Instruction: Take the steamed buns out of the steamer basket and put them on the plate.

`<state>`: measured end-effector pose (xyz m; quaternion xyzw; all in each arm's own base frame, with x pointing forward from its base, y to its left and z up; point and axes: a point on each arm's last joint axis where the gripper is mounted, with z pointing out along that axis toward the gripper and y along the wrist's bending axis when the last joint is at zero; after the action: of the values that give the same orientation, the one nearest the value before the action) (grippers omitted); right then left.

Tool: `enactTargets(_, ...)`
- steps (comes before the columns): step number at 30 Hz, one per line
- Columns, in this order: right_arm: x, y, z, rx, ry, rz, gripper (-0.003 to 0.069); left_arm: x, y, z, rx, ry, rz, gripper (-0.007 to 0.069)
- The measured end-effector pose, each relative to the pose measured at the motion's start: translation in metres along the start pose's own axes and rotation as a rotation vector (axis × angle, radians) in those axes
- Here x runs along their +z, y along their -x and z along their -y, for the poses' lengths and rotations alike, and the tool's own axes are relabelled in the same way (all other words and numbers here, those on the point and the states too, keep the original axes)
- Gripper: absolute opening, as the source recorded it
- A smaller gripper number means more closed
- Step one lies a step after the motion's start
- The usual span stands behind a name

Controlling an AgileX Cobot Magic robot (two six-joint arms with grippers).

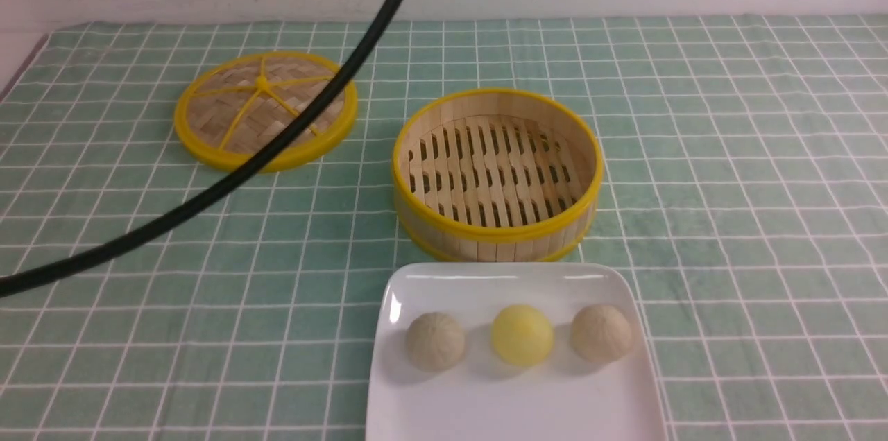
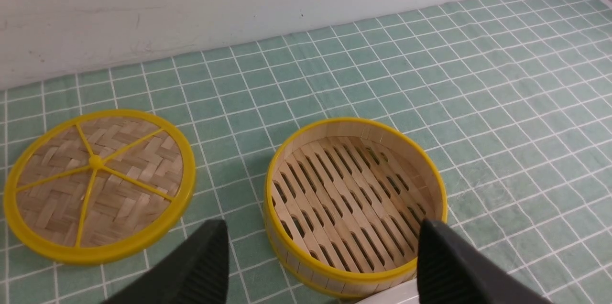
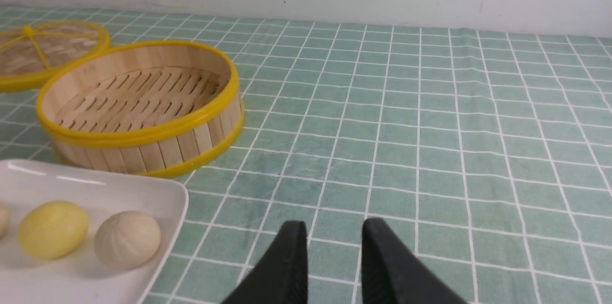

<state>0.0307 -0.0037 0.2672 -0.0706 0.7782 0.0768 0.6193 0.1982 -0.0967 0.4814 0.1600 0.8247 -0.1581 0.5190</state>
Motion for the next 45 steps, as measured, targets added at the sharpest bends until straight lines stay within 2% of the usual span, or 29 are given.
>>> enactTargets(19, 0.000, -0.002, 0.001, -0.051, -0.006, -0.020, 0.0188, 0.000, 0.004, 0.002, -0.018, -0.022, 0.038, 0.0526)
enactTargets(23, 0.000, -0.002, 0.001, -0.051, -0.006, -0.020, 0.0194, 0.006, 0.007, 0.004, -0.049, -0.052, 0.071, 0.0526)
enactTargets(30, 0.000, -0.002, 0.001, -0.051, -0.006, -0.021, 0.0202, 0.028, 0.003, 0.002, -0.044, -0.038, 0.017, 0.0526)
enactTargets(34, 0.000, -0.002, 0.001, -0.051, -0.006, -0.021, 0.0203, 0.042, -0.002, -0.007, 0.086, 0.055, -0.043, 0.0526)
enactTargets(35, 0.000, -0.002, 0.001, -0.051, -0.006, -0.021, 0.0203, 0.049, -0.005, -0.013, 0.143, 0.114, -0.083, 0.0526)
enactTargets(37, 0.000, -0.002, 0.001, -0.051, -0.006, -0.021, 0.0203, 0.060, -0.010, -0.021, 0.163, 0.186, -0.119, 0.0526)
enactTargets(39, 0.000, -0.002, 0.001, -0.051, -0.006, -0.021, 0.0203, 0.072, -0.022, -0.034, 0.118, 0.295, -0.149, 0.0526)
enactTargets(40, 0.000, -0.002, 0.001, -0.051, -0.006, -0.021, 0.0203, 0.073, -0.023, -0.034, 0.103, 0.296, -0.151, 0.0526)
enactTargets(41, 0.000, -0.002, 0.001, -0.053, -0.008, -0.020, 0.0203, 0.077, -0.041, -0.045, 0.043, 0.377, -0.163, 0.0526)
enactTargets(43, 0.000, -0.002, 0.001, -0.053, -0.008, -0.020, 0.0203, 0.075, -0.059, -0.053, 0.000, 0.421, -0.167, 0.0526)
enactTargets(45, 0.000, -0.002, 0.001, -0.054, -0.009, -0.020, 0.0205, 0.063, -0.093, -0.063, -0.041, 0.450, -0.143, 0.0526)
